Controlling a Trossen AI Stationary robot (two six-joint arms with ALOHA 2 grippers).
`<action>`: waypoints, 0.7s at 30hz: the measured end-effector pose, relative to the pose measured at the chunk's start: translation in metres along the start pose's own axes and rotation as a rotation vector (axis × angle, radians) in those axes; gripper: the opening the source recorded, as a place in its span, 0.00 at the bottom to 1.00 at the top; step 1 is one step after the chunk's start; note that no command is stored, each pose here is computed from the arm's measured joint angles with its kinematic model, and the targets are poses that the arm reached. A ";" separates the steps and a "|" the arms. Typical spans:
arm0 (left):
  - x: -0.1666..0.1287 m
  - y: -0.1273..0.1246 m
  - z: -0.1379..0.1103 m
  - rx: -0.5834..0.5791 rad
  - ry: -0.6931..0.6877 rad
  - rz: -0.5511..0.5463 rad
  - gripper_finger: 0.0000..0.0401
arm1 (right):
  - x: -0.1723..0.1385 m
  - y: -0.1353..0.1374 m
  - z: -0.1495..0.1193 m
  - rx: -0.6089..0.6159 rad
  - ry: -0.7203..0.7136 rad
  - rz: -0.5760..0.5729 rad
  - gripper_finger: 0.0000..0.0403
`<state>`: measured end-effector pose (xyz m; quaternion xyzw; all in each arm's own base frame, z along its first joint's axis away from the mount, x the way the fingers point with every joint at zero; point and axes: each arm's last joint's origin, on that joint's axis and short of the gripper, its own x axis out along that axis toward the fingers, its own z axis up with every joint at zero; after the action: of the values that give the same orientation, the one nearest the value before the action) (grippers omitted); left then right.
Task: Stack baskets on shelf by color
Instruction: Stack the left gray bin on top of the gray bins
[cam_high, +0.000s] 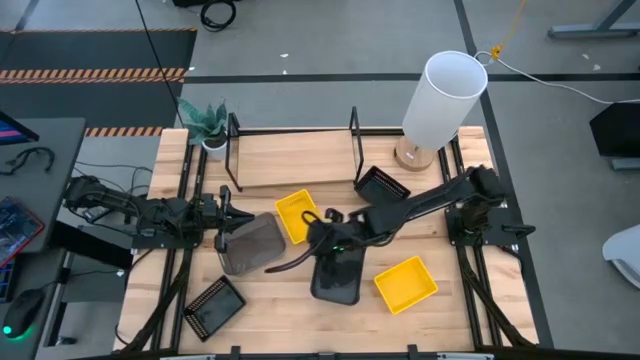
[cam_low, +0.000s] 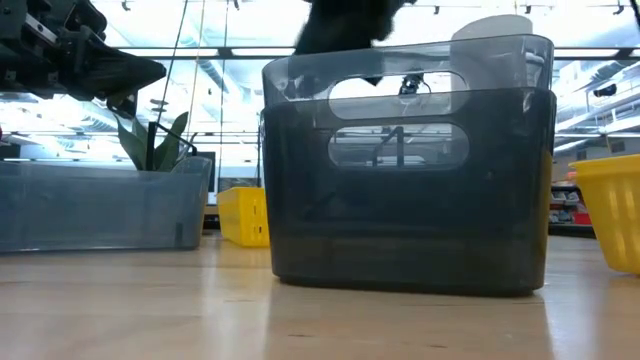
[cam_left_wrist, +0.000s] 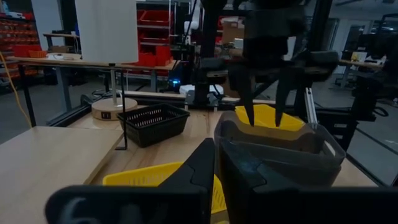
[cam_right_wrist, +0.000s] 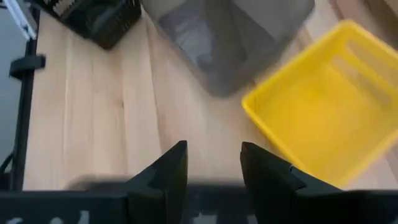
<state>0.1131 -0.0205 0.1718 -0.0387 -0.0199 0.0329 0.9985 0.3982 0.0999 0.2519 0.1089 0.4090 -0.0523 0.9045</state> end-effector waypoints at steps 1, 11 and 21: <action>0.000 0.000 0.000 0.000 -0.001 0.000 0.07 | 0.005 0.003 0.005 -0.009 -0.011 -0.006 0.38; 0.000 0.000 0.000 0.000 -0.001 0.000 0.09 | 0.051 0.011 0.049 -0.081 -0.084 -0.202 0.38; 0.000 0.000 0.000 -0.001 -0.002 0.000 0.08 | 0.112 -0.031 0.060 -0.030 -0.051 -0.250 0.38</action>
<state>0.1131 -0.0205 0.1720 -0.0390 -0.0206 0.0331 0.9985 0.5102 0.0546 0.2020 0.0422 0.3969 -0.1614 0.9026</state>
